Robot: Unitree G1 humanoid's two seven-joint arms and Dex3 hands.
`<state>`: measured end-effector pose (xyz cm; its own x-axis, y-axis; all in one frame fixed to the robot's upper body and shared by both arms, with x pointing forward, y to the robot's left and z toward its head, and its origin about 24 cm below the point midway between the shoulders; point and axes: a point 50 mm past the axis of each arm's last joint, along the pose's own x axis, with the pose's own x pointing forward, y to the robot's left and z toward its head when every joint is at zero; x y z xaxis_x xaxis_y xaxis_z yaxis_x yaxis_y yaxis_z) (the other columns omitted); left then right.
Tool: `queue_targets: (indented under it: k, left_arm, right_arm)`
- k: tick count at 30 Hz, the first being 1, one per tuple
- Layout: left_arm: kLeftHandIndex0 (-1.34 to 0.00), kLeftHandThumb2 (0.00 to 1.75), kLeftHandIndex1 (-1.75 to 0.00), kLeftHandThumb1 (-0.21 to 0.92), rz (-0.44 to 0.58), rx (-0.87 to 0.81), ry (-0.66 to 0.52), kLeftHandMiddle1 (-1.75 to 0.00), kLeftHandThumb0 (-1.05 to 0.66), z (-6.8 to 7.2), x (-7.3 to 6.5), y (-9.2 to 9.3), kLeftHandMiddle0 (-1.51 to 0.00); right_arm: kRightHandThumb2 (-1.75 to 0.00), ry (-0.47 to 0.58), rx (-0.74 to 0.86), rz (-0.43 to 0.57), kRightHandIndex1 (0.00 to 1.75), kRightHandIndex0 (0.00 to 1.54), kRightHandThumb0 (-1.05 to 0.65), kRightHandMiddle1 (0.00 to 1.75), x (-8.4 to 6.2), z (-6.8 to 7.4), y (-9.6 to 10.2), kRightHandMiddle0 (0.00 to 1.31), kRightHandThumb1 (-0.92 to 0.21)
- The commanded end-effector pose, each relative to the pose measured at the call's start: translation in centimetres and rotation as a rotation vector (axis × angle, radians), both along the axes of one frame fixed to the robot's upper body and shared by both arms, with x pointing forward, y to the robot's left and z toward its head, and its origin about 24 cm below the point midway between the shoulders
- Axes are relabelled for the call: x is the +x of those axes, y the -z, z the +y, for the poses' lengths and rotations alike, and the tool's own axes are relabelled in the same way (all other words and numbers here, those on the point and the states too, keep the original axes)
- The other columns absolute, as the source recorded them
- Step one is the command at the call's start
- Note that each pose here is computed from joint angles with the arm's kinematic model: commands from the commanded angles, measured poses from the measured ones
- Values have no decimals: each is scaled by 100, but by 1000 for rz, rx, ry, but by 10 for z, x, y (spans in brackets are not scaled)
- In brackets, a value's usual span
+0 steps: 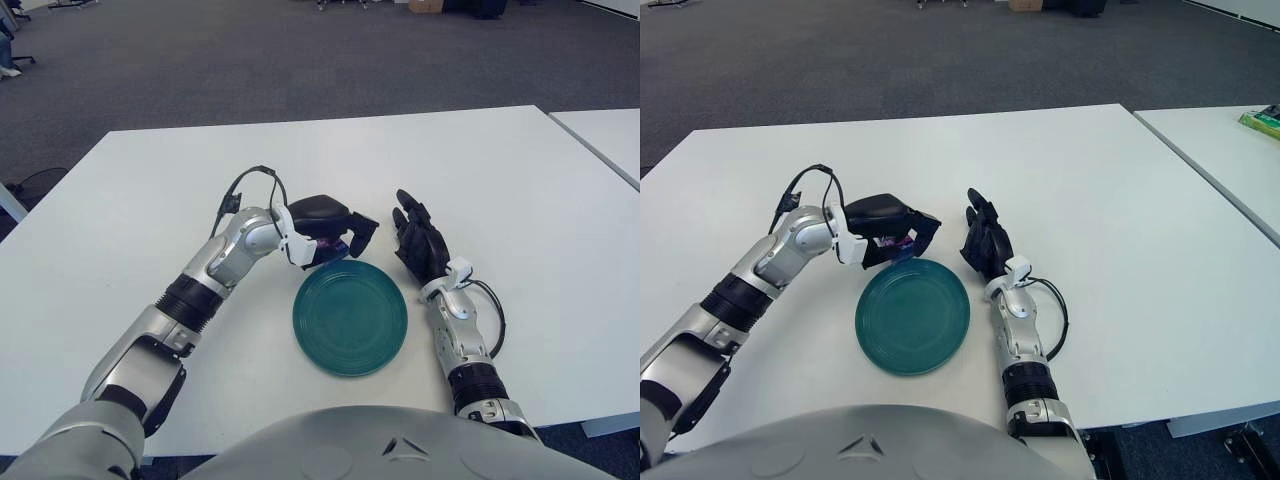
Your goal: Put the gum into the plate.
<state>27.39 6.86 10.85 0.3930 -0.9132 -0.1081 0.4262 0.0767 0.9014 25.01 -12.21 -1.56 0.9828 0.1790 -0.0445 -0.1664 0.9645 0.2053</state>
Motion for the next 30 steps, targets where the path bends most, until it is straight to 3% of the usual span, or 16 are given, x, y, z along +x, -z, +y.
queue_targets:
  k: [1, 2, 3, 5, 8, 11, 14, 19, 30]
  left_arm:
    - [-12, 55, -165, 80, -82, -36, 0, -133, -84, 9, 2, -11, -9]
    - [-7, 49, -143, 84, -104, -43, 3, -106, -91, 12, 2, -13, -6]
    - [-6, 47, -135, 86, -134, -46, 5, -96, -94, 16, 3, -18, -5]
    - [-2, 45, -90, 90, -184, -37, 8, -50, -100, 26, 6, -27, -6]
    - [-1, 38, -47, 91, -231, -1, 2, -16, -103, 40, 14, -37, -2]
    - [0, 32, -27, 92, -241, 37, -20, -5, -104, 47, 25, -37, -1]
    - [0, 29, -15, 92, -240, 73, -43, -2, -105, 52, 38, -36, 0]
    - [-1, 31, -10, 92, -199, 95, -103, 0, -105, 58, 57, -30, 0]
    - [0, 36, -33, 92, -134, 236, -138, 0, -105, 72, 69, -11, 0]
  right_arm:
    - [-96, 8, -18, 206, 1, 8, -73, 30, -27, -4, 40, 0, -92]
    - [-97, 6, -20, 204, 1, 8, -73, 30, -28, -4, 40, 0, -92]
    - [-97, 4, -21, 202, 1, 8, -73, 30, -28, -4, 40, 0, -92]
    - [-98, 4, -22, 207, 1, 8, -73, 29, -28, -5, 41, 0, -92]
    - [-99, 14, -31, 227, 0, 7, -74, 26, -27, -5, 43, 0, -92]
    - [-99, 32, -53, 248, 0, 6, -75, 27, -26, -5, 44, 0, -92]
    - [-99, 51, -73, 263, 0, 4, -75, 32, -24, -5, 45, 0, -92]
    - [-98, 77, -88, 277, 1, 6, -75, 42, -23, -4, 46, 0, -92]
    - [-97, 94, -108, 289, 2, 10, -76, 50, -25, 1, 47, 0, -92]
